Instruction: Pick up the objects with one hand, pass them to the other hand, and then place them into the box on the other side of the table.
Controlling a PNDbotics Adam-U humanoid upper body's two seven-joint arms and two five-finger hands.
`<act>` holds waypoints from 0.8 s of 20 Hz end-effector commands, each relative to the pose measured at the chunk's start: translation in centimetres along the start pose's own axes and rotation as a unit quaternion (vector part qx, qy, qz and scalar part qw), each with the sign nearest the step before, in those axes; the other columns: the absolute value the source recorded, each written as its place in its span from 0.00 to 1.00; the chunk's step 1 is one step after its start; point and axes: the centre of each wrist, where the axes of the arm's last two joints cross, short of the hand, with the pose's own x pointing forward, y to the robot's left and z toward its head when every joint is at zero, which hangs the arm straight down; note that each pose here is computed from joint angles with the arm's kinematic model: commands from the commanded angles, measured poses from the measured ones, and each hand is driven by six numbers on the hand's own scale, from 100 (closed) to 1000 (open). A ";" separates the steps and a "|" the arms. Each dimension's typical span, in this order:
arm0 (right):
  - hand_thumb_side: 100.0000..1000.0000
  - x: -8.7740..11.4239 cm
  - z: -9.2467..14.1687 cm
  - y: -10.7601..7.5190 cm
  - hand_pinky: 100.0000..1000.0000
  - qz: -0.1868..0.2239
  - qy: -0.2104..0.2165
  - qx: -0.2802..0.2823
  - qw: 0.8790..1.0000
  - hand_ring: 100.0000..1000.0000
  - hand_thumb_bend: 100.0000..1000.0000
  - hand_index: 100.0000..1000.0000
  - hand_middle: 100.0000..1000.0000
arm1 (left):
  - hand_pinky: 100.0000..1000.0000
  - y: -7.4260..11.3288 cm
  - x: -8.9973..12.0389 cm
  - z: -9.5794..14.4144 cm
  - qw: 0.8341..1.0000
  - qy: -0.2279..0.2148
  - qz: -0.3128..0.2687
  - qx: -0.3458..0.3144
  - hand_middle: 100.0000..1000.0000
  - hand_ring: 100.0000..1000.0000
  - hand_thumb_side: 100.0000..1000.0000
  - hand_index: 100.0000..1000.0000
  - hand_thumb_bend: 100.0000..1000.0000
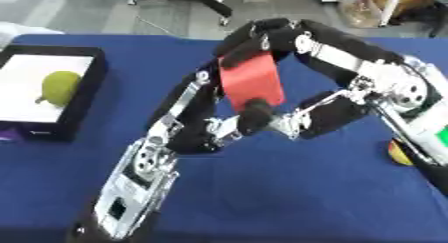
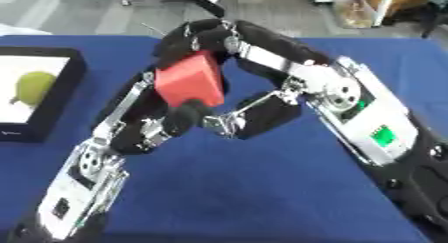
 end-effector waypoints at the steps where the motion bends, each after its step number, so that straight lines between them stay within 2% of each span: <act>1: 0.00 0.3 -0.1 -0.6 0.41 0.015 0.000 0.000 1.000 0.70 0.00 0.33 0.68 | 0.95 -0.4 0.8 -0.5 0.999 -0.016 -0.010 -0.031 0.54 0.87 0.48 0.79 0.58; 2: 0.00 0.3 -0.1 -0.6 0.41 0.016 -0.001 0.000 1.000 0.70 0.00 0.33 0.68 | 0.95 -0.3 0.8 -0.5 0.999 -0.016 -0.010 -0.029 0.54 0.86 0.48 0.79 0.57; 5: 0.00 0.3 -0.1 -0.5 0.41 0.016 -0.003 0.004 1.000 0.71 0.00 0.33 0.69 | 0.93 -0.3 0.8 -0.5 1.000 -0.014 -0.004 -0.012 0.49 0.83 0.48 0.75 0.44; 7: 0.00 0.3 0.0 -0.5 0.42 0.016 -0.003 0.005 1.000 0.72 0.00 0.35 0.70 | 0.92 -0.3 0.7 -0.6 1.000 -0.012 0.000 0.002 0.45 0.79 0.46 0.70 0.31; 10: 0.00 0.3 -0.1 -0.4 0.53 0.015 -0.008 0.013 1.000 0.78 0.00 0.41 0.76 | 0.89 -0.3 0.8 -0.6 0.999 -0.011 0.003 0.033 0.37 0.73 0.42 0.62 0.10; 11: 0.00 0.3 -0.1 -0.4 0.58 0.015 -0.010 0.017 1.000 0.82 0.00 0.47 0.80 | 0.88 -0.3 0.8 -0.6 0.999 -0.011 0.005 0.043 0.33 0.70 0.40 0.58 0.03; 12: 0.00 0.3 -0.1 -0.3 0.60 0.015 -0.013 0.022 1.000 0.84 0.00 0.50 0.82 | 0.87 -0.3 0.8 -0.6 0.998 -0.011 0.006 0.055 0.31 0.69 0.39 0.56 0.00; 16: 0.00 0.3 -0.1 -0.4 0.70 0.020 -0.032 0.041 0.998 0.93 0.00 0.67 0.92 | 0.86 -0.4 0.9 -0.7 0.996 -0.010 0.014 0.092 0.27 0.66 0.35 0.51 0.00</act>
